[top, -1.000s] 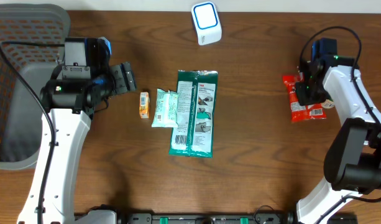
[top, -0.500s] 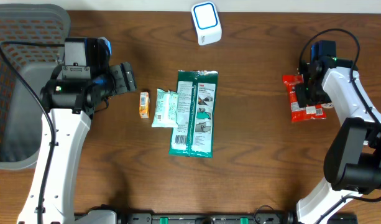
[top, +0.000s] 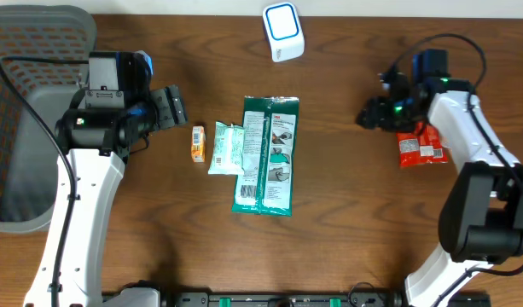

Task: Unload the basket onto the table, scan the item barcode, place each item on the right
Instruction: 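Move the right gripper left over the green 3M gloves pack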

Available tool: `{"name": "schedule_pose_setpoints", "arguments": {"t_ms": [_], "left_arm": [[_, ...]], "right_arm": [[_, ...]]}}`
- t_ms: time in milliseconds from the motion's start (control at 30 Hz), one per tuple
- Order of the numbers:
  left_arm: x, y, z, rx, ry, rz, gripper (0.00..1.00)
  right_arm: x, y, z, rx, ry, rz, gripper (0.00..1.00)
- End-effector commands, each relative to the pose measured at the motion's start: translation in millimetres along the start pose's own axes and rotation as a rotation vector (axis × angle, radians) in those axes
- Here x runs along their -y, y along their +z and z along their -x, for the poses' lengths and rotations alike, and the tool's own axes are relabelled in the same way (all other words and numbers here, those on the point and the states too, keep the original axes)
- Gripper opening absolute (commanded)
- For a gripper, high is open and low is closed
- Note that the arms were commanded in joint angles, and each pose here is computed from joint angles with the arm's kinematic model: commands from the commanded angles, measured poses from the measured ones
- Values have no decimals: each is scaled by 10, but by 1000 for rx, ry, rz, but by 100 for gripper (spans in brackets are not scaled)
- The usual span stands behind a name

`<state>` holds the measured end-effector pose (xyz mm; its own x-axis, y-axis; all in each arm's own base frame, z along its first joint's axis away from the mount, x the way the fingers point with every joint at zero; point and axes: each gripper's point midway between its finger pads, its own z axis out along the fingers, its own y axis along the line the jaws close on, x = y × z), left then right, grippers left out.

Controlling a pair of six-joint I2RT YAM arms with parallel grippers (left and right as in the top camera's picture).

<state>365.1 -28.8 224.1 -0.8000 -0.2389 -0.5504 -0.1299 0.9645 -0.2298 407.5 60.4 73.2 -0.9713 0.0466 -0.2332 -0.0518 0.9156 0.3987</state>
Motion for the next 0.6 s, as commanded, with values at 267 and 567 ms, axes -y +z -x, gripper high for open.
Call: {"name": "schedule_pose_setpoints", "arguments": {"t_ms": [267, 567], "left_arm": [[-34, 4, 8, 1, 11, 15, 84], [-33, 4, 8, 1, 11, 15, 85]], "right_arm": [[-1138, 424, -360, -97, 48, 41, 83], [-1596, 625, -497, -43, -30, -44, 89]]}}
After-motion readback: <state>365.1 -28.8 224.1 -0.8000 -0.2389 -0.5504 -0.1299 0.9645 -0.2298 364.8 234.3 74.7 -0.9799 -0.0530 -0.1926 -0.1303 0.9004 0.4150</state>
